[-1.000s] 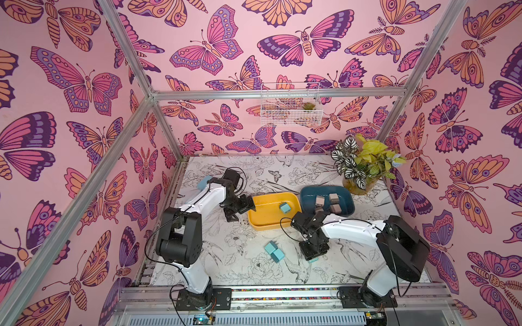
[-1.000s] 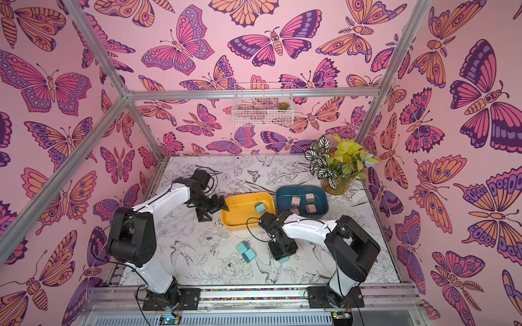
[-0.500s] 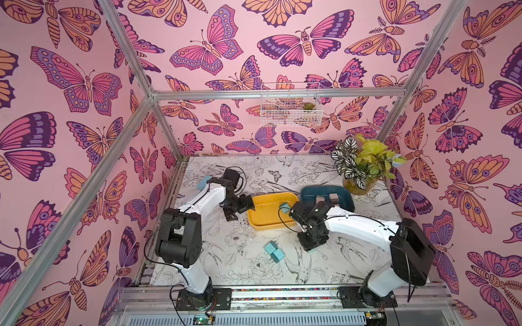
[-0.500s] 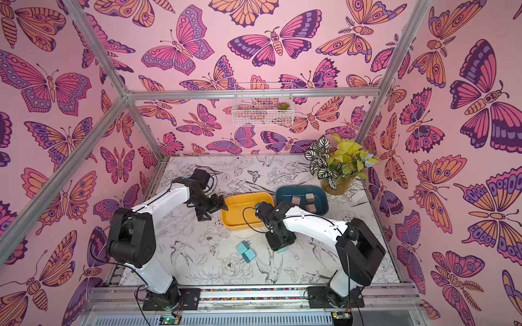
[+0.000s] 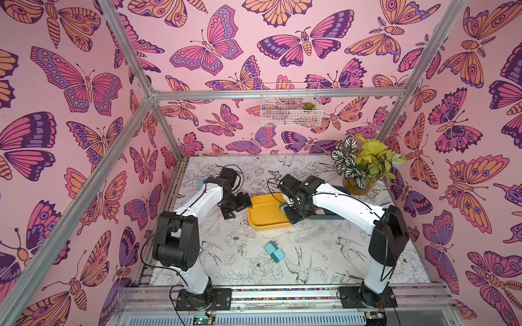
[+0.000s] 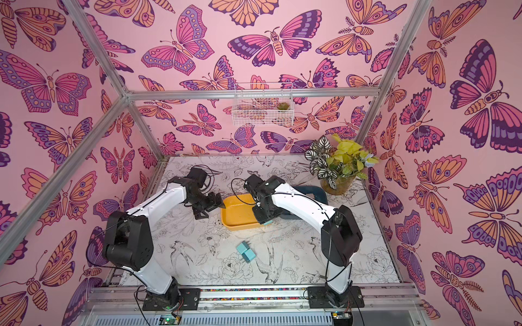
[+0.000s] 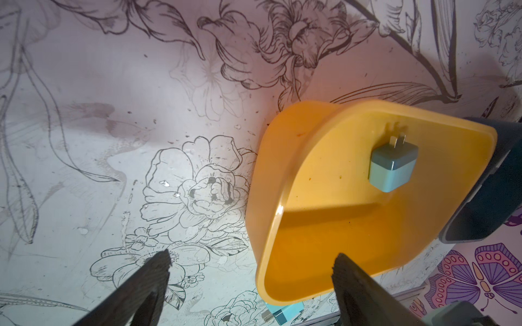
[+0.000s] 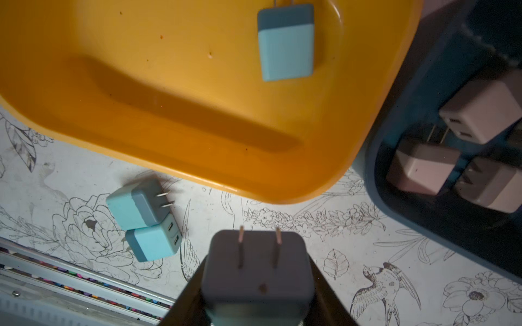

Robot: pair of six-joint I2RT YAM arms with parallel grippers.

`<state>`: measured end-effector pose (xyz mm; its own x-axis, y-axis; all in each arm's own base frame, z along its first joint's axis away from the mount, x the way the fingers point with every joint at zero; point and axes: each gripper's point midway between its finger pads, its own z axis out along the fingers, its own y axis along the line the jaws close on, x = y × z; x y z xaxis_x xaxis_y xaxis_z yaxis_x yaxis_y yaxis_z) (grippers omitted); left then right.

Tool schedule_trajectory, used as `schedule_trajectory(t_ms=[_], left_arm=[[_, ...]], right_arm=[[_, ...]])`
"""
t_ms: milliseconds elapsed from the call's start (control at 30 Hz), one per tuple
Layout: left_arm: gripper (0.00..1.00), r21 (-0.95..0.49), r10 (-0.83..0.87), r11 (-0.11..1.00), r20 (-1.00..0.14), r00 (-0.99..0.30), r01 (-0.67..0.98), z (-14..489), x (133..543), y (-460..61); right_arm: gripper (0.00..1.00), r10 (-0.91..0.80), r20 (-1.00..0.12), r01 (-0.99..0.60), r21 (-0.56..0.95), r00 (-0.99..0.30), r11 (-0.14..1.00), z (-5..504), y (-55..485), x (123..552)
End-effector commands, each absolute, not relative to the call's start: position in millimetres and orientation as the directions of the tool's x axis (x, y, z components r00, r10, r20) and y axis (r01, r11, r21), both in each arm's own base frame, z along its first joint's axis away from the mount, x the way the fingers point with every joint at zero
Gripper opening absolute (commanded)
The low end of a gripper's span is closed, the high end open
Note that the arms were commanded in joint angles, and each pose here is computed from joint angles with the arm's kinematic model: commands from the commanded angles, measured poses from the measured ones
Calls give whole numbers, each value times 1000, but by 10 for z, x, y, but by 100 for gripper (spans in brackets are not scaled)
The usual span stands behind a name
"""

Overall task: Place the plugs by color into the storage box
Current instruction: Place the plug in the storage box.

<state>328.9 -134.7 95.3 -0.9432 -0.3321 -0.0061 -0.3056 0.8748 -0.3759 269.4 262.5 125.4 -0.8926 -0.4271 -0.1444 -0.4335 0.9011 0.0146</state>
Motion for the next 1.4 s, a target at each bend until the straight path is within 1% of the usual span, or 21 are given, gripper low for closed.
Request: schedule_trajectory(t_ms=[0, 167, 333, 533, 700, 1000, 1067, 1167, 1367], left_arm=[[92, -380, -336, 876, -40, -941, -297, 1041, 3299, -1283], [92, -380, -340, 874, -37, -940, -302, 1036, 3293, -1267], [92, -382, -340, 874, -36, -940, -302, 1037, 3293, -1268], [92, -382, -345, 872, -38, -938, -305, 1042, 3291, -1244], [92, -383, -348, 870, -34, -937, -310, 1036, 3284, -1233], [92, -385, -352, 866, -17, -936, -319, 1003, 3276, -1242], [92, -384, -352, 866, -15, -936, -320, 993, 3273, -1244], [92, -384, -353, 865, -10, -935, -322, 985, 3267, -1245], [92, -384, -355, 866, -17, -935, -322, 1004, 3266, -1240]], right_arm=[[41, -450, -137, -454, -6, -882, 891, 1252, 2612, 2828], [41, -435, -131, -441, 18, -891, 897, 1077, 2716, 3113], [41, -436, -148, -444, 29, -888, 895, 974, 2892, 3422], [40, -444, -143, -456, 61, -884, 888, 783, 3109, 3582], [40, -455, -92, -462, 78, -886, 883, 554, 3154, 3545], [41, -435, -57, -438, 104, -899, 893, 275, 3166, 3446], [43, -429, -48, -432, 101, -902, 896, 227, 3153, 3437], [50, -428, -31, -429, 94, -903, 899, 159, 3138, 3401], [58, -443, -28, -444, 70, -896, 893, 147, 3125, 3298]])
